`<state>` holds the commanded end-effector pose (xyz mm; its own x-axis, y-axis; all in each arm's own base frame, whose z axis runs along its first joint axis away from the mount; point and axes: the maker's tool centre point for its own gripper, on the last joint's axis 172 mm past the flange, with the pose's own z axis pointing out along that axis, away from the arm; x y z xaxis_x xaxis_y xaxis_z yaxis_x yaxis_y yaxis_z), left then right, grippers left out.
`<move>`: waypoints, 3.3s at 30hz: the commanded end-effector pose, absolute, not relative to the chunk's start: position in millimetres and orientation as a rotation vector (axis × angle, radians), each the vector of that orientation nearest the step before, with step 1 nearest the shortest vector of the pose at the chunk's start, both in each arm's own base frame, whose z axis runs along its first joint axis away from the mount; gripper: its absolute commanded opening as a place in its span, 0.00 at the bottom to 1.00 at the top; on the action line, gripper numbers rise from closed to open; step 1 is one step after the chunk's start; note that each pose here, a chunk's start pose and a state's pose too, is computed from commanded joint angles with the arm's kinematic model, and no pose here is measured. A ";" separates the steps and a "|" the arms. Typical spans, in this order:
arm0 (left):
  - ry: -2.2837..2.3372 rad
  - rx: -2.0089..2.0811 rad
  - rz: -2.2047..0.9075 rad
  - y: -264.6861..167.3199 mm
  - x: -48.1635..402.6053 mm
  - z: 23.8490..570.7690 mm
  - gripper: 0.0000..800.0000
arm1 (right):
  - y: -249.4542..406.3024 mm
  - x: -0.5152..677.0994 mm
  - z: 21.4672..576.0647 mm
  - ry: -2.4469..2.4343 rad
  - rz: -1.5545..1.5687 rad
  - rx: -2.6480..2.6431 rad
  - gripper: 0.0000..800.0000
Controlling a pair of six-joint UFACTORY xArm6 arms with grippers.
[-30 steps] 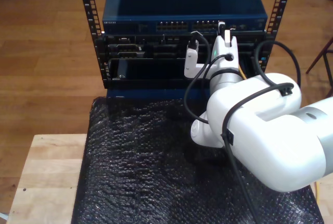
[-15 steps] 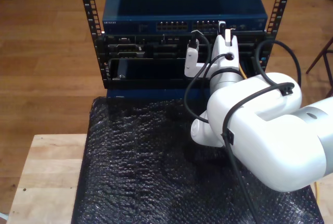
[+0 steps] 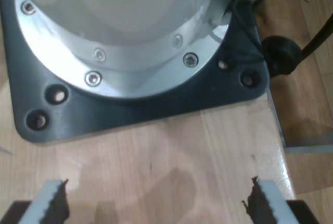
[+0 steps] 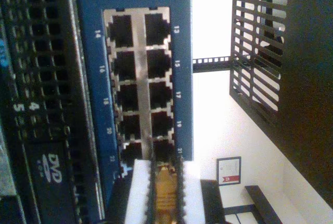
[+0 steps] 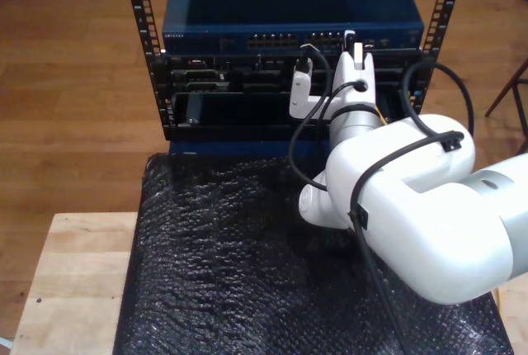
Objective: Grab the cable and plug it in
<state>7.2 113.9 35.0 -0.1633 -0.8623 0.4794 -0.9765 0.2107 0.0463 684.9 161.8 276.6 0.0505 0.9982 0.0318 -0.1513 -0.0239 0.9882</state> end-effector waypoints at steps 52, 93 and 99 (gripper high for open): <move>-2.089 1.707 0.385 113.9 7.2 35.0 1.00 | 89.5 594.0 286.3 1.451 1.081 1.503 0.80; -2.089 1.707 0.385 113.9 7.2 35.0 1.00 | -246.2 362.1 209.5 1.824 0.407 2.186 1.00; -2.089 1.707 0.385 113.9 7.2 35.0 1.00 | -258.1 299.4 202.1 1.930 0.397 2.218 1.00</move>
<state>7.2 113.9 35.0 -0.1633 -0.8623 0.4794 -0.9765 0.2107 0.0463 299.4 -258.1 202.1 0.1248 0.9885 0.0854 0.9420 -0.1451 0.3025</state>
